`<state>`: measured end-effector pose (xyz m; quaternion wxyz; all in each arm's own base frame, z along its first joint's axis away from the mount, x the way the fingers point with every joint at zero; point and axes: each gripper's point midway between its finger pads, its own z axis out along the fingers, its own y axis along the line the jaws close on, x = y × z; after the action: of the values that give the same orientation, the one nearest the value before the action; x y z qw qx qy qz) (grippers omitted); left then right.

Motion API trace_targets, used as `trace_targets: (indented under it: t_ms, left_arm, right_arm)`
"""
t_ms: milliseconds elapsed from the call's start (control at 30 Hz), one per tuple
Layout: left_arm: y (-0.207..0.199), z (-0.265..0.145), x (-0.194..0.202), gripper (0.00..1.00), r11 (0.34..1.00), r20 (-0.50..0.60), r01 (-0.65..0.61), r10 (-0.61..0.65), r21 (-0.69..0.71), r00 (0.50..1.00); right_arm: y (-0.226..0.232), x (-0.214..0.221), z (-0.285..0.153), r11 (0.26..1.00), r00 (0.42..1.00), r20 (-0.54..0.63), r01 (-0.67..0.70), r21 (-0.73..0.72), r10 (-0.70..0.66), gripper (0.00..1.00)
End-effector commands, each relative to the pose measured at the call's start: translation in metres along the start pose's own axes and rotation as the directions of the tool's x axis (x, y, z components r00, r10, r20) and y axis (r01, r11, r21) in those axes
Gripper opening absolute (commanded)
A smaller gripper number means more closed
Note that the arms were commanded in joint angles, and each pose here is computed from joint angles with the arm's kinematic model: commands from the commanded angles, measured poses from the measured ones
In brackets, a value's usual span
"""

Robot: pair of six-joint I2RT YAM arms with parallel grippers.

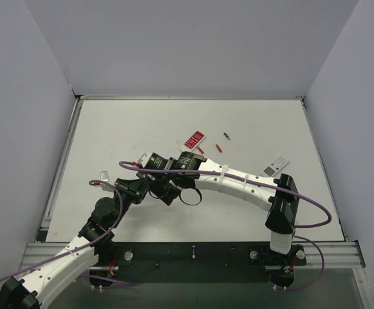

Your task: Load the batteries into the remote control

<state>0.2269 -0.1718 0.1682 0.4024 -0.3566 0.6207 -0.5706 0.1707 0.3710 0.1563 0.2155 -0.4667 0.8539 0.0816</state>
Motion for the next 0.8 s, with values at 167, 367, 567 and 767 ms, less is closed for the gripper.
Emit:
trace_targets:
  t_ms: [167,367,567,767]
  left_arm:
    - [0.021,-0.005,0.001,0.0,1.0,0.002,0.004,-0.004,-0.014,1.0]
    - [0.023,-0.004,0.001,0.0,1.0,0.003,0.004,-0.004,-0.021,1.0]
    - [0.022,-0.005,0.002,0.0,1.0,-0.002,0.004,-0.004,-0.016,1.0]
    - [0.016,-0.005,0.003,0.0,1.0,-0.01,0.002,-0.002,0.0,1.0]
  right_arm:
    - [-0.002,-0.009,-0.019,1.0,0.999,0.033,-0.007,-0.001,0.007,0.48]
    - [-0.002,-0.019,-0.039,1.0,0.995,0.095,-0.007,-0.007,0.008,0.5]
    - [-0.003,-0.027,-0.062,0.999,0.98,0.199,-0.014,-0.033,0.02,0.48]
    - [-0.006,-0.024,-0.052,0.999,0.975,0.218,-0.027,-0.047,0.037,0.29]
